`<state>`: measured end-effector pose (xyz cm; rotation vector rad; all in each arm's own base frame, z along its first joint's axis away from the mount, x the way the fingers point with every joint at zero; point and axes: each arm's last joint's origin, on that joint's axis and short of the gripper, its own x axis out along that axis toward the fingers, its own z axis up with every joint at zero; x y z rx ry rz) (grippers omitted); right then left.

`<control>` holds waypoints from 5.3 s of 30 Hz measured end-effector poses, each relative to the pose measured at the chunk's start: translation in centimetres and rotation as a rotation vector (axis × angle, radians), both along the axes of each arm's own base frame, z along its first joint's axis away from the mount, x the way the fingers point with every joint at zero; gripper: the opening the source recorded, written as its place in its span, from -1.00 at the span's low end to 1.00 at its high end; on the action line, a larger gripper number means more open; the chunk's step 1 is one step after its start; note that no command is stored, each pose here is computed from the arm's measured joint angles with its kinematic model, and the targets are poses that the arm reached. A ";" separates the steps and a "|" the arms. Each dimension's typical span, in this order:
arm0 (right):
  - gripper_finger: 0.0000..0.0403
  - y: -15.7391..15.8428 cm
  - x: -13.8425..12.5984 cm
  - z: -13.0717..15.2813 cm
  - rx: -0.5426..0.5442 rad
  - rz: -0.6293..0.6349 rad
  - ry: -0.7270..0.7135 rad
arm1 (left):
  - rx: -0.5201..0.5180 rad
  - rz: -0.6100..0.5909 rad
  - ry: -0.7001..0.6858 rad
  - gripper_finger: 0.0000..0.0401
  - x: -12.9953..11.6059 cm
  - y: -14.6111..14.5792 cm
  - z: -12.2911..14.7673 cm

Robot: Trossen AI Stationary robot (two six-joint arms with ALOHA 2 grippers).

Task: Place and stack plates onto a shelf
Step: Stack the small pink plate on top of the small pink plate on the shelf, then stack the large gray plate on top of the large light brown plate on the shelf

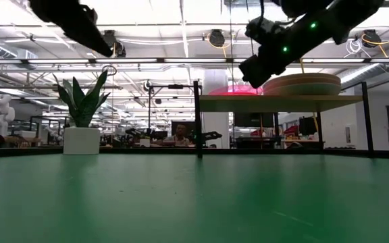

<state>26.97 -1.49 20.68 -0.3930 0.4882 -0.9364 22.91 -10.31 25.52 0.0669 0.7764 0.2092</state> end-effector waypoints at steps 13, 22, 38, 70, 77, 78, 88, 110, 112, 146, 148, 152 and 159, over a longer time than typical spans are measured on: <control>-1.00 -3.5 -0.3 -0.1 -0.012 -0.062 0.075 | -0.088 -0.022 -0.020 0.33 -1.3 -2.5 -0.1; -1.00 -4.0 -0.3 -0.4 0.001 -0.061 0.087 | -0.111 -0.013 -0.025 0.33 -1.4 -2.8 -0.1; -1.00 2.3 -1.3 3.2 -0.013 0.312 -0.001 | -0.130 -0.134 0.079 0.33 -4.4 -5.6 -0.6; -1.00 7.2 -2.0 3.7 0.025 0.674 -0.003 | -0.254 0.009 0.612 -0.29 -8.4 -0.4 -11.2; -1.00 7.4 -2.0 3.7 0.031 0.681 -0.013 | -0.251 -0.024 0.586 -0.70 -8.1 -0.6 -11.0; -1.00 7.5 -2.0 3.8 0.030 0.685 -0.018 | -0.250 -0.025 0.583 -0.77 -8.1 -0.6 -10.9; -1.00 8.3 -2.1 4.2 0.025 0.743 -0.058 | -0.242 -0.021 0.544 -0.95 -8.0 -0.6 -10.4; -1.00 9.4 1.3 5.5 0.188 0.675 -0.019 | 0.135 0.257 0.084 -0.97 -3.7 3.7 -0.4; -1.00 9.7 2.2 5.4 0.196 0.669 0.017 | 0.149 0.326 0.042 -0.97 -3.3 4.6 0.4; -0.56 14.5 12.8 -5.3 -0.579 0.749 0.907 | 0.050 0.503 0.034 -0.97 -2.0 8.8 2.2; -0.58 14.6 12.8 -5.3 -0.585 0.751 0.912 | 0.049 0.503 0.035 -0.97 -2.0 8.8 2.1; -0.59 14.5 12.8 -5.3 -0.606 0.720 0.933 | 0.051 0.506 0.043 -0.98 -2.1 8.8 1.8; -0.59 14.8 12.7 -5.2 -0.634 0.719 0.950 | 0.043 0.519 0.059 -0.98 -2.2 9.1 1.3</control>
